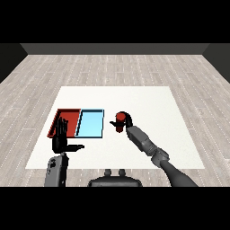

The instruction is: Pick the red can and put it in the red box

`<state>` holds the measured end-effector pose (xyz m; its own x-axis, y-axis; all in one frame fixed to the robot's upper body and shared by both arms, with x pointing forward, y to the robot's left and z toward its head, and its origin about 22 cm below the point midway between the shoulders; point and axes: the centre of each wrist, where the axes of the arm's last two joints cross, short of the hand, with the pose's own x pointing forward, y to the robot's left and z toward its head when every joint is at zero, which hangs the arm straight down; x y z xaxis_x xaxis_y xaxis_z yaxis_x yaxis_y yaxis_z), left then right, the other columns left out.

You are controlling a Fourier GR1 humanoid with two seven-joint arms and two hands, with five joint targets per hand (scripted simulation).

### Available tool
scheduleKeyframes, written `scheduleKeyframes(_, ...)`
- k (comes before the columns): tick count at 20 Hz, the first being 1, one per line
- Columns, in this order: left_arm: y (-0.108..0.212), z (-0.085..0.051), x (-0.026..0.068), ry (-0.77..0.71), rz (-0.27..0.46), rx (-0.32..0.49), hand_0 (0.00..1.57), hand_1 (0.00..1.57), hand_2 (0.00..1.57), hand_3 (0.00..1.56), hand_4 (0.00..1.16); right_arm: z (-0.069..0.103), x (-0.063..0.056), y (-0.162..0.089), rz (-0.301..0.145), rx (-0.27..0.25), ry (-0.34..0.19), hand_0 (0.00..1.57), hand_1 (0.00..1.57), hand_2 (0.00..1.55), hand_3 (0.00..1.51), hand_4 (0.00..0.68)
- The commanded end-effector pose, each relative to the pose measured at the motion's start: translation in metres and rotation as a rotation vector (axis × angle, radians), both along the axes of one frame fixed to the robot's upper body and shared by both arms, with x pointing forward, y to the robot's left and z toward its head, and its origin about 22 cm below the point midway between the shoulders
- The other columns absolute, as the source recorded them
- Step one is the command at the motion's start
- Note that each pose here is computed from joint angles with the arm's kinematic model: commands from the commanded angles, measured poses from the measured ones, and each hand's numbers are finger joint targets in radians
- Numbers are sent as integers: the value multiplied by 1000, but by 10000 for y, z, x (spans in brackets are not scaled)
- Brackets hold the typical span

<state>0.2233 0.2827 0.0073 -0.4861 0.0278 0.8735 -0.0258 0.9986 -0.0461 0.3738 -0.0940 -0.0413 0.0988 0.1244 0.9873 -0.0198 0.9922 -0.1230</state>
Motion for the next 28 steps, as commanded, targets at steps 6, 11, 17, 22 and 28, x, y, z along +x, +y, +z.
scheduleKeyframes(6, -37, 17, -13, 27, -6, -1, 0, 0, 0, 0, 0, -58, -83, 61, -3, -72, 17, 1472, 1472, 1452, 1393, 526)
scheduleKeyframes(11, -51, 28, 65, -6, -35, -3, 0, 0, 0, 0, 0, 182, 47, 178, 3, -27, -99, 1491, 1491, 1453, 1390, 558)
scheduleKeyframes(17, -67, 80, 180, 10, -52, 43, 0, 0, 0, 0, 0, 344, 202, 75, 31, -34, -173, 1536, 1536, 1461, 1394, 580)
scheduleKeyframes(22, -275, 66, -18, 23, -91, 63, 0, 0, 0, 0, 0, 423, 71, -307, 62, -57, -234, 1520, 1520, 1457, 1377, 557)
scheduleKeyframes(28, -585, 317, 15, 105, -209, 34, 0, 0, 0, 0, 0, 888, -3, -446, 73, -46, -340, 1538, 1538, 1464, 1394, 574)
